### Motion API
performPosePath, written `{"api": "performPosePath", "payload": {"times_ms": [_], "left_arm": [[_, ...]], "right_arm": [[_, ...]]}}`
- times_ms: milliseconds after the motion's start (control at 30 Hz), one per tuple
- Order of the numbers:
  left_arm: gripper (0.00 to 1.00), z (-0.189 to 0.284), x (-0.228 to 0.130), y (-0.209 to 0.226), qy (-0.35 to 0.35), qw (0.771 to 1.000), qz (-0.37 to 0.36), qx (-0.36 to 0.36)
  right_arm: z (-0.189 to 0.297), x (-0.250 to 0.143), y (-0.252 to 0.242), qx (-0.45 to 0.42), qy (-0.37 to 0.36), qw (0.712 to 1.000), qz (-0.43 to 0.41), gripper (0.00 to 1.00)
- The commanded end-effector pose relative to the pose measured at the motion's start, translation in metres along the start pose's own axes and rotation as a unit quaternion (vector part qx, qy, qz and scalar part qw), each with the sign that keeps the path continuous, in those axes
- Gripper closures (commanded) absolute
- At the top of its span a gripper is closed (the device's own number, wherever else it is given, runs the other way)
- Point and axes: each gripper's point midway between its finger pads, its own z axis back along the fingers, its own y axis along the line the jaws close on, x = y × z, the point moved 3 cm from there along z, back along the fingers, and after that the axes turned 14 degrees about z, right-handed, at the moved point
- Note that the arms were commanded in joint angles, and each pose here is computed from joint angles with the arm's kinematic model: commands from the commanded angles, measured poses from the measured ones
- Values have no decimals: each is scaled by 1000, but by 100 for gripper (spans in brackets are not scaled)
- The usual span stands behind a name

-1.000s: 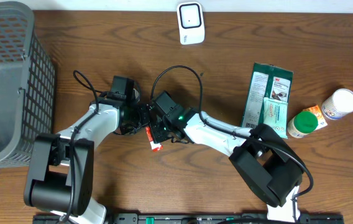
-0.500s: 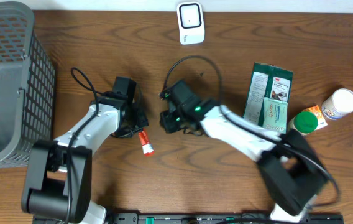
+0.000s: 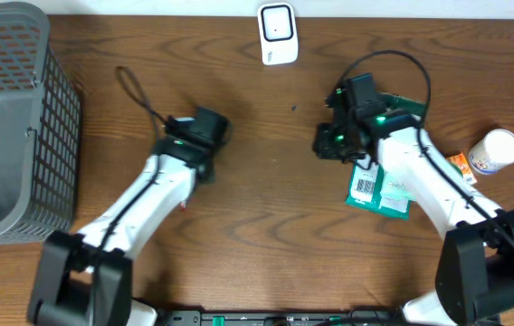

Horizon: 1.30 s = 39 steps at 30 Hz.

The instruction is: Scan the item barcode

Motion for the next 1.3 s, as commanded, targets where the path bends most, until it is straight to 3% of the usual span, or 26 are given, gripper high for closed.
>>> {"api": "performPosePath", "payload": {"times_ms": [0,167,267,333,467,700,967,1267], "left_arm": [[93,-18,-10,-15,-8,999,-7,32],[93,-19,-19,-34,-14,1000,-23,17],[93,-7,-4,-38,2,1000,3,-8],[92,-2,6,-38,28,999,23,-28],[92,-2,28,-23,81,992,73,-58],[92,-29,38,24,113,984,135,-29],[92,-72,1,29,140,979,145,-11],[92,-84,-36,-14,241,949,159,-126]], "right_arm": [[3,-2,-9,-1,4,1000,9,79],[3,0,-9,-1,0,1000,12,75],[2,-1,-1,3,2,1000,21,48],[0,-2,8,8,2,999,33,38],[-5,-2,42,43,-4,997,70,28],[-21,-13,115,72,-15,991,113,29],[-53,-23,153,37,-36,986,155,27],[-59,-22,143,29,-27,988,147,27]]}}
